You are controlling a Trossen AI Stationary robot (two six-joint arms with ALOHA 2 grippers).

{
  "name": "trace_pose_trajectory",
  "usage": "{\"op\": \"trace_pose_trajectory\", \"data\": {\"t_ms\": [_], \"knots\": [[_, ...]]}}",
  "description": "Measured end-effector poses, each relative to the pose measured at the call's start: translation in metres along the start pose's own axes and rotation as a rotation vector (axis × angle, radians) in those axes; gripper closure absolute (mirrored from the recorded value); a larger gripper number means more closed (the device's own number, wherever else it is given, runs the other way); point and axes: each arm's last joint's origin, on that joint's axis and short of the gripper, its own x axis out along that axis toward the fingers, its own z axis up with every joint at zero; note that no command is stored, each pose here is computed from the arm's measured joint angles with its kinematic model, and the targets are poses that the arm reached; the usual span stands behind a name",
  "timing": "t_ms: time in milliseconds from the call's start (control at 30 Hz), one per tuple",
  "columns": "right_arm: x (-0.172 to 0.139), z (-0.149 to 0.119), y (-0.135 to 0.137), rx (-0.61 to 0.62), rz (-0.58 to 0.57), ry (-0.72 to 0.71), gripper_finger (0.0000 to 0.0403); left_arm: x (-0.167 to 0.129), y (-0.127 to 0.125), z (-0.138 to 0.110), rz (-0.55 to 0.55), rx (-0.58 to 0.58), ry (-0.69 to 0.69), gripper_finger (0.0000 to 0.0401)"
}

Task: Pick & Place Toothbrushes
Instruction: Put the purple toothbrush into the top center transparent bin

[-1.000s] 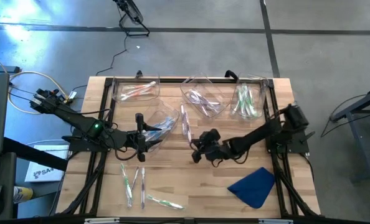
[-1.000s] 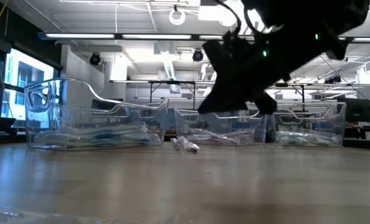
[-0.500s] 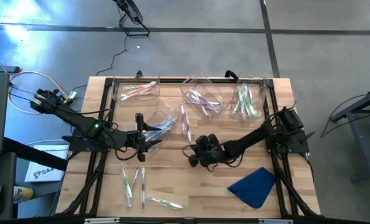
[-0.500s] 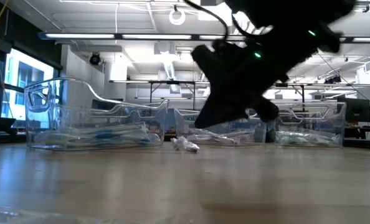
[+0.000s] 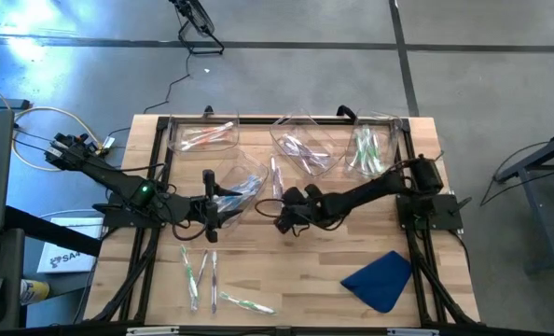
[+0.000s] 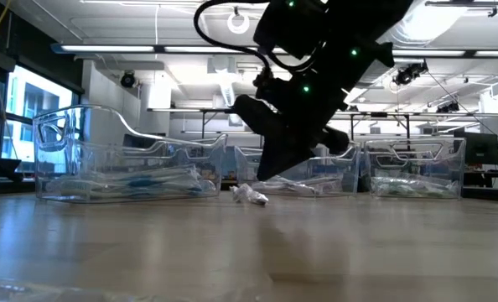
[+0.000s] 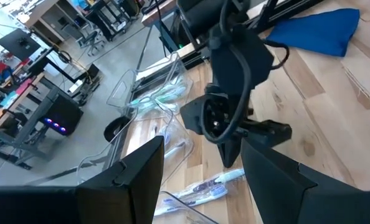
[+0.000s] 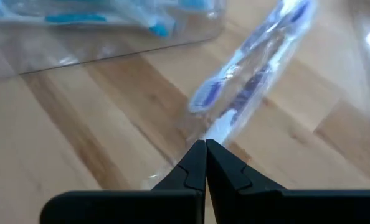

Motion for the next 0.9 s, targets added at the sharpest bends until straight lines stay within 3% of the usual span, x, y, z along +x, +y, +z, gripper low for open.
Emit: {"op": "trace_pose_trajectory", "data": {"t_ms": [367,900], "knots": [[0.016,0.005,-0.008,-0.017,0.076,0.095,0.0401,0.0,0.0,0.0,-0.001,0.0,0.0,0.0195],[0.012,-0.003,-0.005,-0.015,0.145,0.212,0.0401,0.0,0.0,0.0,-0.002,-0.001,-0.001,0.0195]]}}
